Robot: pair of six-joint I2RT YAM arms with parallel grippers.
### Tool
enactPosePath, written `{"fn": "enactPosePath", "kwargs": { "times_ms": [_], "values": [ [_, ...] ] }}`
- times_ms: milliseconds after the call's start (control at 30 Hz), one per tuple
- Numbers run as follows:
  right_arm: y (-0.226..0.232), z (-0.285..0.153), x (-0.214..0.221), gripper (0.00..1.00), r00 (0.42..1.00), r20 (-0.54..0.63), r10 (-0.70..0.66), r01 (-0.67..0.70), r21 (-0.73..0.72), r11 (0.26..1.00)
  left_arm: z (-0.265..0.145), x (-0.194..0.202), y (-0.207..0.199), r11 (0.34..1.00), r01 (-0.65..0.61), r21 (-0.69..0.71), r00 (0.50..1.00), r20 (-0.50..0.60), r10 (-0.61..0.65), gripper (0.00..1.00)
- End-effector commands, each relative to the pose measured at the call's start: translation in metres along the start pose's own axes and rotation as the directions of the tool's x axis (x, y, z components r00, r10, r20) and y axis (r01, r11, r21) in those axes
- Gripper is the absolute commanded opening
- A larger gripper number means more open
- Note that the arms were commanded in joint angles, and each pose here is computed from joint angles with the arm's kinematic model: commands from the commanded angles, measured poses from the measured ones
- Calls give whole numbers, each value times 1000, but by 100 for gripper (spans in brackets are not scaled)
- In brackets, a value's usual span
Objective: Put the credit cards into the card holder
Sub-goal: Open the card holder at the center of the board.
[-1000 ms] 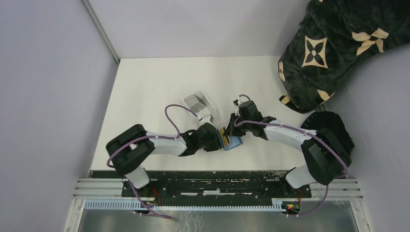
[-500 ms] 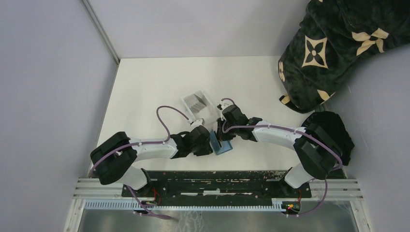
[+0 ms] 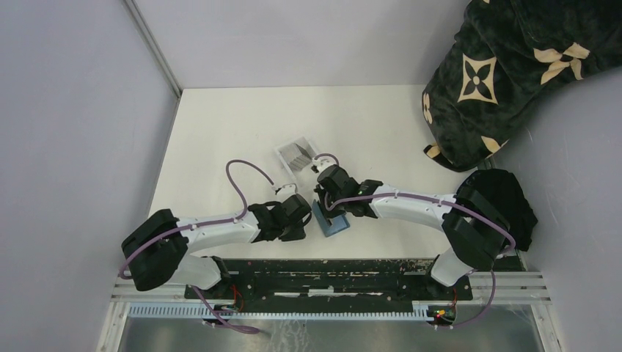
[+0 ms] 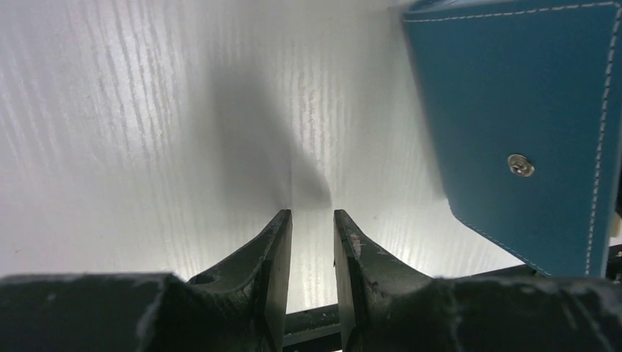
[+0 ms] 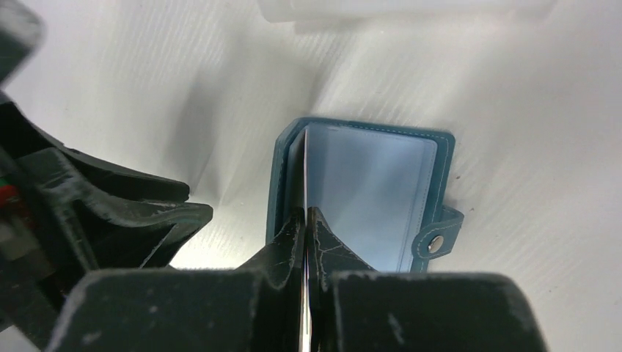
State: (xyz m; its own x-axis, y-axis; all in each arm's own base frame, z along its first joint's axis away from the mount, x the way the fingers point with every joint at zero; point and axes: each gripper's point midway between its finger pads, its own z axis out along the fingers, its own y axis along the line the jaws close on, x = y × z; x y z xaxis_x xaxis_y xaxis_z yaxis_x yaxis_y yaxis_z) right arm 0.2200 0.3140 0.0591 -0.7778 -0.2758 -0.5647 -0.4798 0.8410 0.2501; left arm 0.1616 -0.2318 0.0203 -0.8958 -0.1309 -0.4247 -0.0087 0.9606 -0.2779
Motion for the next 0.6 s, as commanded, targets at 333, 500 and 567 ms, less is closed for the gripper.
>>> {"fn": "enactPosePath", "kwargs": {
  "times_ms": [333, 500, 567],
  "values": [
    [22, -6, -11, 1, 976, 60, -211, 197, 181, 963, -49, -48, 2, 984, 176, -12, 968, 185, -171, 35],
    [30, -7, -3, 1, 960, 63, -272, 247, 259, 934, -71, -63, 5, 953, 296, 63, 918, 255, -302, 35],
    [33, -8, -1, 1, 956, 72, -284, 255, 275, 927, -78, -68, 9, 936, 341, 82, 893, 283, -350, 35]
  ]
}}
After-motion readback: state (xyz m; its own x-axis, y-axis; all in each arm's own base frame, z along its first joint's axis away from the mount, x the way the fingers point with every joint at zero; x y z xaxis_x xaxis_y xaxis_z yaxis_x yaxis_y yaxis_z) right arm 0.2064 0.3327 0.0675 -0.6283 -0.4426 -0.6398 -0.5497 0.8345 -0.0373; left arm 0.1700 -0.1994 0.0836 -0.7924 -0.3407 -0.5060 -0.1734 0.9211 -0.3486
